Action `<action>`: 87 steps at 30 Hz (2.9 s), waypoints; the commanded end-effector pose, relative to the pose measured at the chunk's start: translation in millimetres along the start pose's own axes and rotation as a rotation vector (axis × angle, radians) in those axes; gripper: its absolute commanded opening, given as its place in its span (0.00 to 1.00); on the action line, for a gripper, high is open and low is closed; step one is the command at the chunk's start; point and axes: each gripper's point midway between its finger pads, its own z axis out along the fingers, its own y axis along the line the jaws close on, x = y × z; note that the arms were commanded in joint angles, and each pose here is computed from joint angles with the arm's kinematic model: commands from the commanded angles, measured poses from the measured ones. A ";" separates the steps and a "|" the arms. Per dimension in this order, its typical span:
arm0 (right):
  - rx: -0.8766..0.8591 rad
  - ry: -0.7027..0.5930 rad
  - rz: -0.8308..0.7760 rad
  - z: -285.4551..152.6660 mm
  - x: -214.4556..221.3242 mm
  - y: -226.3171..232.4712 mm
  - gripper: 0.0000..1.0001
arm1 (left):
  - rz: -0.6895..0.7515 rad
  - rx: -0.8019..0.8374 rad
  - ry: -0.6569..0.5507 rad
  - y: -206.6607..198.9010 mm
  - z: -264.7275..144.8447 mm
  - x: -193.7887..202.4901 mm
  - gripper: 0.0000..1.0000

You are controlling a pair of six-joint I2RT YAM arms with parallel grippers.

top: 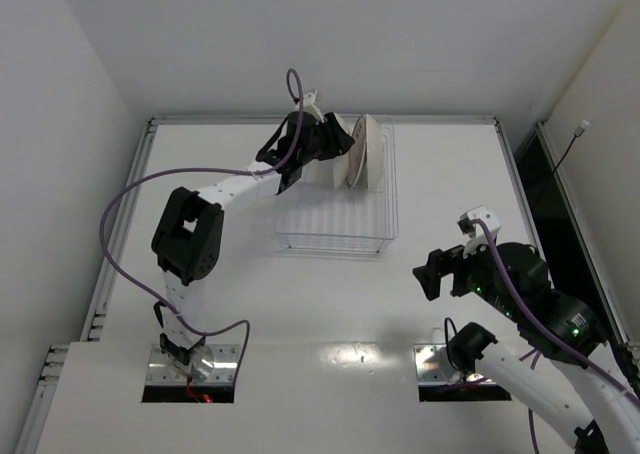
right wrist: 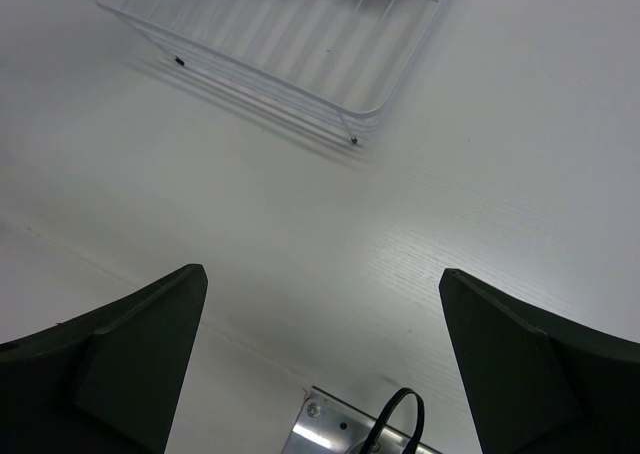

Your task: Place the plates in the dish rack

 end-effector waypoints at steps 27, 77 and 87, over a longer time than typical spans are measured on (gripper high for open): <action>-0.012 0.000 -0.010 7.1 -1.5 3.1 1.00 | 0.101 0.275 -0.161 -129.6 -59.9 -99.0 1.00; -0.002 0.007 -0.002 10.9 0.1 2.0 1.00 | 0.184 0.102 0.084 -33.8 -63.4 -31.0 1.00; -0.003 -0.002 -0.001 11.3 -2.1 2.6 1.00 | 0.196 0.048 0.079 -5.7 -96.9 -34.8 1.00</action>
